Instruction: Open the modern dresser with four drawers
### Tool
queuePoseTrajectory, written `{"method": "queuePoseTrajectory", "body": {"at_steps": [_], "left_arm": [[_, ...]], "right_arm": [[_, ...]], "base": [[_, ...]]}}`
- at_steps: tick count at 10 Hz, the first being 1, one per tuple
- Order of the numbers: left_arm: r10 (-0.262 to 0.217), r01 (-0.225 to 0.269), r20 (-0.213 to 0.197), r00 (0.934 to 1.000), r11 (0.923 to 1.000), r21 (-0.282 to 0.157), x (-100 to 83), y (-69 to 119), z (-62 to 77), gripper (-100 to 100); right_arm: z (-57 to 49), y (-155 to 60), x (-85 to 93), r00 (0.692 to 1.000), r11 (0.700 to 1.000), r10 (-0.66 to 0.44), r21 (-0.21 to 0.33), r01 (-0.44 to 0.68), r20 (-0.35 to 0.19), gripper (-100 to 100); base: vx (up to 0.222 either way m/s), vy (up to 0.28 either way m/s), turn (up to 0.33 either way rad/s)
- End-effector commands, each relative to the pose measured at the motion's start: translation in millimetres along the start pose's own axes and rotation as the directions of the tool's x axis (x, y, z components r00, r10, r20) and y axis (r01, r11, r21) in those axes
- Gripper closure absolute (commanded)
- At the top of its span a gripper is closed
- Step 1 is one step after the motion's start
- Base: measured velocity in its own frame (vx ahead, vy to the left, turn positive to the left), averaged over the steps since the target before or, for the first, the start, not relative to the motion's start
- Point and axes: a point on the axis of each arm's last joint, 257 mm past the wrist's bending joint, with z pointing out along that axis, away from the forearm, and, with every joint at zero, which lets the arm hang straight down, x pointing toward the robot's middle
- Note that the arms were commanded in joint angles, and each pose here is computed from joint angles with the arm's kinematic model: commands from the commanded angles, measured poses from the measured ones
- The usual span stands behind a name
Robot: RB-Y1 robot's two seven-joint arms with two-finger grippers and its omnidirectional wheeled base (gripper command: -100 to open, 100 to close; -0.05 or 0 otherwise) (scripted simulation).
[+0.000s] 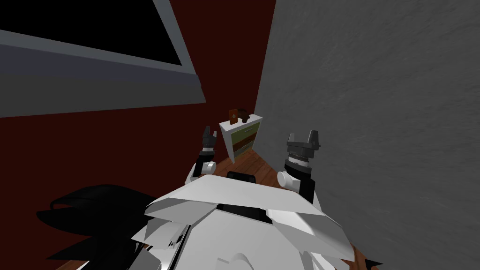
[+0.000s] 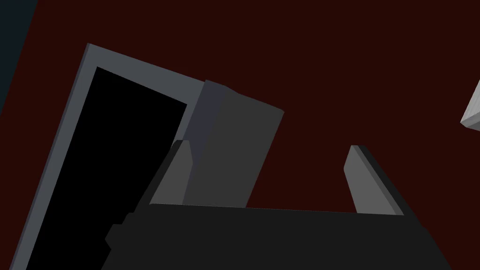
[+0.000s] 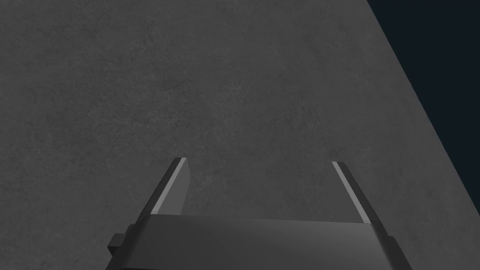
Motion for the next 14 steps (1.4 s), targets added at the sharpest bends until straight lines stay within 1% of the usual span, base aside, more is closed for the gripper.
{"method": "queuePoseTrajectory", "body": {"at_steps": [1,9,10,11,12,13,14], "left_arm": [[0.0,0.0,0.0,1.0,1.0,0.0,0.0,0.0,0.0,0],[0.0,0.0,0.0,1.0,1.0,0.0,0.0,-0.2,0.1,0],[0.011,-0.011,-0.033,0.9994,0.9999,-0.011,4.9,3.8,0.5,-100],[0.014,-0.014,-0.046,0.9988,0.9997,-0.017,7.2,6.2,0.8,-100],[0.014,-0.017,-0.069,0.9975,0.9993,-0.033,12.1,12.1,1.4,-100],[0.006,-0.011,-0.09,0.9959,0.9982,-0.059,19.2,22.1,2.2,-100],[-0.009,0.0,-0.101,0.9948,0.9964,-0.085,25.9,32.1,3.0,-100]], "right_arm": [[0.0,0.0,0.0,1.0,1.0,0.0,0.0,0.0,0.0,0],[0.1,0.2,0.0,1.0,1.0,0.0,0.0,0.0,0.0,0],[0.1,0.2,0.0,1.0,1.0,0.0,0.0,0.0,0.0,0],[0.0,0.0,0.0,1.0,1.0,0.0,0.0,0.0,0.0,0],[-0.1,-0.1,0.0,1.0,1.0,0.0,0.0,0.0,0.0,0],[-0.1,-0.1,0.0,1.0,1.0,0.0,0.0,0.0,0.0,0],[-0.1,-0.1,0.0,1.0,1.0,0.0,0.0,0.0,0.0,0]], "base": [[0.0,0.0,0.0],[0.0,0.0,0.0],[0.027,-0.007,-0.046],[0.05,-0.015,-0.06],[0.065,-0.02,-0.074],[0.106,-0.03,-0.119],[0.173,-0.054,-0.23]]}}
